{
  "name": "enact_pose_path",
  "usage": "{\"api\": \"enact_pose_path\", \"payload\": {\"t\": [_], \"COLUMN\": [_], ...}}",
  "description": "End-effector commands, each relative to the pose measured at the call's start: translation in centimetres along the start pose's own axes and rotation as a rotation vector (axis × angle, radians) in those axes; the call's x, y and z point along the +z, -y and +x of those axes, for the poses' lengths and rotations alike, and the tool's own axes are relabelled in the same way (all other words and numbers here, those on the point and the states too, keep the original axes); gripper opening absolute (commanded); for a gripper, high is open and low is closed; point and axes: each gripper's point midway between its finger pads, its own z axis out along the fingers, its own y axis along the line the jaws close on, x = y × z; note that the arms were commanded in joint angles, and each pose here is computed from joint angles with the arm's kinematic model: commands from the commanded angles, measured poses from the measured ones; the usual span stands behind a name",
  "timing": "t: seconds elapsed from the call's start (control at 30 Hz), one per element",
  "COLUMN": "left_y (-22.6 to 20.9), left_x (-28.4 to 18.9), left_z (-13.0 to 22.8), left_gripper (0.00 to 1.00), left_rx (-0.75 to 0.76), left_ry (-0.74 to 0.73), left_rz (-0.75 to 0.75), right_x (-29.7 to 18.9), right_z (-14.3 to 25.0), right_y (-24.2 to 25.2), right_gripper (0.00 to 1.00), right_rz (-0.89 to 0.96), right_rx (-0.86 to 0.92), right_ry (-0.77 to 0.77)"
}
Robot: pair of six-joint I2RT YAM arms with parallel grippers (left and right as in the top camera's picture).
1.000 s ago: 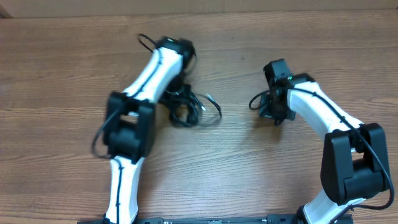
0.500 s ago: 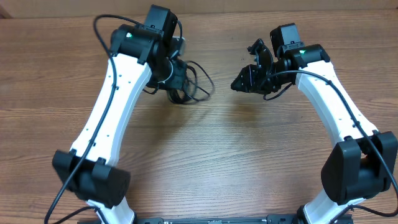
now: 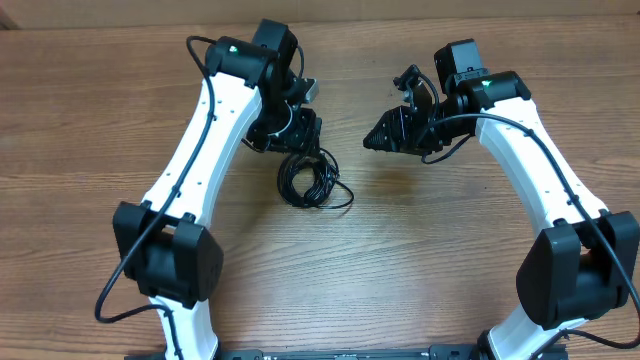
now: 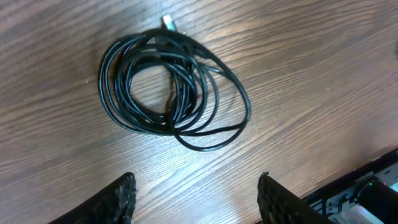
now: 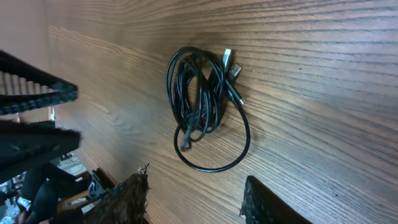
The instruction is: Untangle cables
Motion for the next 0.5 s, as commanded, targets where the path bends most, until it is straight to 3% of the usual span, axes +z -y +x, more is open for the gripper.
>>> {"api": "enact_pose_path", "payload": {"t": [0.0, 0.2, 0.47], "left_y": [-0.5, -1.3, -0.4], "left_x": [2.0, 5.7, 9.0], "left_z": [0.4, 1.5, 2.4], "left_gripper": [0.58, 0.27, 0.27], "left_rx": [-0.053, -0.084, -0.143], "left_ry": [-0.065, -0.199, -0.313], "left_rz": [-0.039, -0.064, 0.002], "right_x": [-0.5, -0.5, -0.5], "right_z": [-0.4, -0.2, -0.2], "right_y": [-0.7, -0.6, -0.6], "right_gripper": [0.49, 0.49, 0.49], "right_rz": [-0.017, -0.016, -0.015], "right_rx": [-0.014, -0.009, -0.009], "right_ry": [0.012, 0.006, 0.006]}}
